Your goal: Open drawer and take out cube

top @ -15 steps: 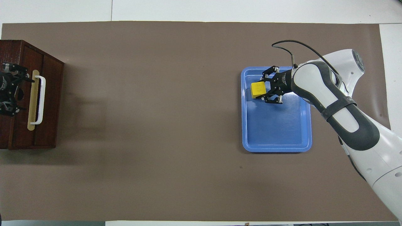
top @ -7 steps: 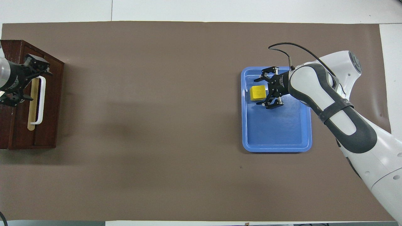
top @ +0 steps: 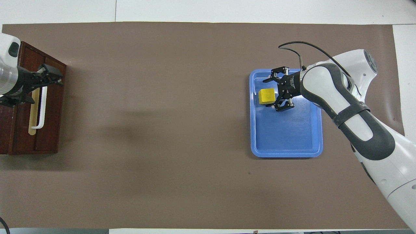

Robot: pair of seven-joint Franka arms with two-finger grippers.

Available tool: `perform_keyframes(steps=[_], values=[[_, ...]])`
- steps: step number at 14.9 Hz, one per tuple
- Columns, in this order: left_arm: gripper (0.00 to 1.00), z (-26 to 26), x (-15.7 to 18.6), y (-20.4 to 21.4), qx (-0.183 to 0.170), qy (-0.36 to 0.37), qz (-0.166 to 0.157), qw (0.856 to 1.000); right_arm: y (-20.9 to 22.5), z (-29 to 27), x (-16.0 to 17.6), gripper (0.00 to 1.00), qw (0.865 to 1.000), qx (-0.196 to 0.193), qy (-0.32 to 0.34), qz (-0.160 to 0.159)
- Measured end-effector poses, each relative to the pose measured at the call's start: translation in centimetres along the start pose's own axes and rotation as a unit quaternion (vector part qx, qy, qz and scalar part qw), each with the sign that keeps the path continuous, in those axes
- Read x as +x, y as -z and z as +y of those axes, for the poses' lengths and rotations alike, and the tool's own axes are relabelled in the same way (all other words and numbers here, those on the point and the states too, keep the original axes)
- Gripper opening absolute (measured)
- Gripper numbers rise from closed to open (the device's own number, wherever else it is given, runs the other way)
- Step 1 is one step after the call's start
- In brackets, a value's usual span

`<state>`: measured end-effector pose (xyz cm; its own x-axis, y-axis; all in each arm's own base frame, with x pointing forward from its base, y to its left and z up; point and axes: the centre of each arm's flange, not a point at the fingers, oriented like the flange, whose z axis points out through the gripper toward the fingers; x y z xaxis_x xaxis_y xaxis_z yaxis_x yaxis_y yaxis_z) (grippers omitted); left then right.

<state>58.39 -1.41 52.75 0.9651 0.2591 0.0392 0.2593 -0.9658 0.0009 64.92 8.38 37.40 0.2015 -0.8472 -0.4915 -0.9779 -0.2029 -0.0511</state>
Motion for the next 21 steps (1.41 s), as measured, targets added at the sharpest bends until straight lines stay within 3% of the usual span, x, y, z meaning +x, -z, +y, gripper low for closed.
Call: perform_keyframes(steps=[3,5,8,11,12,14,17,19,21], values=[[1.00,1.3,-0.7,0.5,-0.004,-0.018,-0.001,1.000,6.3,1.4,-3.7,1.00,0.991,-0.022,0.111,0.064],[1.00,2.0,-1.2,0.7,-0.001,-0.027,-0.007,1.000,10.4,3.2,-6.0,1.00,0.971,-0.050,0.209,0.104],[1.00,2.1,-2.2,0.8,0.006,-0.063,-0.032,0.998,15.3,5.8,-7.6,1.00,0.895,-0.106,0.405,0.152],[1.00,2.1,-3.5,1.4,0.013,-0.113,-0.058,0.992,19.5,8.0,-8.5,1.00,0.801,-0.153,0.552,0.177],[1.00,2.0,-3.9,1.9,0.014,-0.119,-0.060,0.991,20.8,8.8,-8.9,1.00,0.778,-0.164,0.580,0.179],[1.00,2.0,-4.6,3.0,0.015,-0.123,-0.058,0.991,22.8,10.7,-10.0,1.00,0.745,-0.195,0.612,0.179],[1.00,1.9,-5.0,3.8,0.016,-0.123,-0.052,0.991,25.2,13.0,-11.2,1.00,0.719,-0.229,0.637,0.156],[1.00,2.1,-5.1,3.8,0.015,-0.125,-0.052,0.991,26.2,14.0,-10.7,1.00,0.717,-0.239,0.640,0.143],[1.00,2.3,-5.2,3.8,0.015,-0.130,-0.055,0.990,26.5,14.2,-9.5,1.00,0.723,-0.241,0.633,0.137]])
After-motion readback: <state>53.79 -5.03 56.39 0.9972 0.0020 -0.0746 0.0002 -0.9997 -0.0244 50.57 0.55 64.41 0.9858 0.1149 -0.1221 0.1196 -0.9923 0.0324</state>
